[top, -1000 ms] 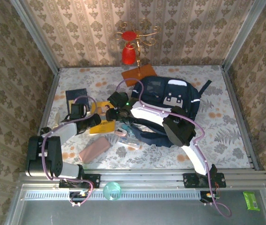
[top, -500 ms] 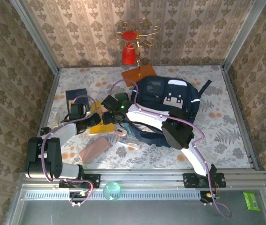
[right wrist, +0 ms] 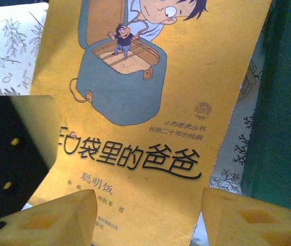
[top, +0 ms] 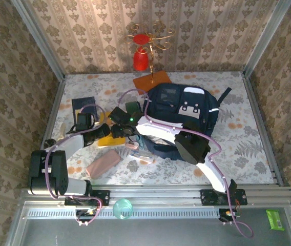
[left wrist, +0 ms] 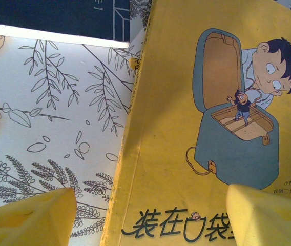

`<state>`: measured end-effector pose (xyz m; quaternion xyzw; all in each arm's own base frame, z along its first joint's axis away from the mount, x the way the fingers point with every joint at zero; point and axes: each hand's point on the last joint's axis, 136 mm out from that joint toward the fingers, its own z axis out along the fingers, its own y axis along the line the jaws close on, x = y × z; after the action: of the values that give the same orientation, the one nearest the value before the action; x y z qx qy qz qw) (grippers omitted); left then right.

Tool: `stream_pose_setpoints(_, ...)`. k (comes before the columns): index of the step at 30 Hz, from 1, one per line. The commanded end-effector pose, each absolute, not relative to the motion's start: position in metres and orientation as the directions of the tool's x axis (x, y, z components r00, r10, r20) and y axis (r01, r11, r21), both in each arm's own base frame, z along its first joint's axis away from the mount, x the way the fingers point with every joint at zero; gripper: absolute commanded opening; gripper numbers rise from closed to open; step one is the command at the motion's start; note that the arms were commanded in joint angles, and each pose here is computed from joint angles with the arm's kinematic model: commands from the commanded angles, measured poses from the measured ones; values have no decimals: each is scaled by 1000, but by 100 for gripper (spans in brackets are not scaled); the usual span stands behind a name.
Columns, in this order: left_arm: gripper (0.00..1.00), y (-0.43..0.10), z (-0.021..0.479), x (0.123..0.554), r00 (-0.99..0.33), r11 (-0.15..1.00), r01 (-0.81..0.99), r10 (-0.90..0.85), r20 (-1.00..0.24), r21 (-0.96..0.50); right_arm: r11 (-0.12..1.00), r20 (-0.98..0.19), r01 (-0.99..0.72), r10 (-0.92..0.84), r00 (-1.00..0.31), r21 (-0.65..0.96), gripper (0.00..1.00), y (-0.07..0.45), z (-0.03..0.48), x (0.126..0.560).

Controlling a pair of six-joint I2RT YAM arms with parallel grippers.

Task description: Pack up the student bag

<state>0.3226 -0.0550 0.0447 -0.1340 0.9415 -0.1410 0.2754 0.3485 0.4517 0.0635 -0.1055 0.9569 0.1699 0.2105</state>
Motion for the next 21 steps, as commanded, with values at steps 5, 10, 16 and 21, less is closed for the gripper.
stream_pose_setpoints(5,77,-54,41,319,-814,921,-184,-339,-472,-344,954,-435,-187,-70,-897,232,56,438,46,362)
stream_pose_setpoints(10,77,-57,40,320,-817,917,-179,-340,-465,-356,963,-448,-170,-61,-892,208,57,434,40,367)
stream_pose_setpoints(16,76,-63,38,321,-829,911,-162,-334,-449,-379,959,-435,-153,-35,-900,238,57,440,34,373)
stream_pose_setpoints(21,73,-75,40,319,-839,904,-130,-320,-440,-408,960,-442,-154,-36,-896,232,57,446,39,378)
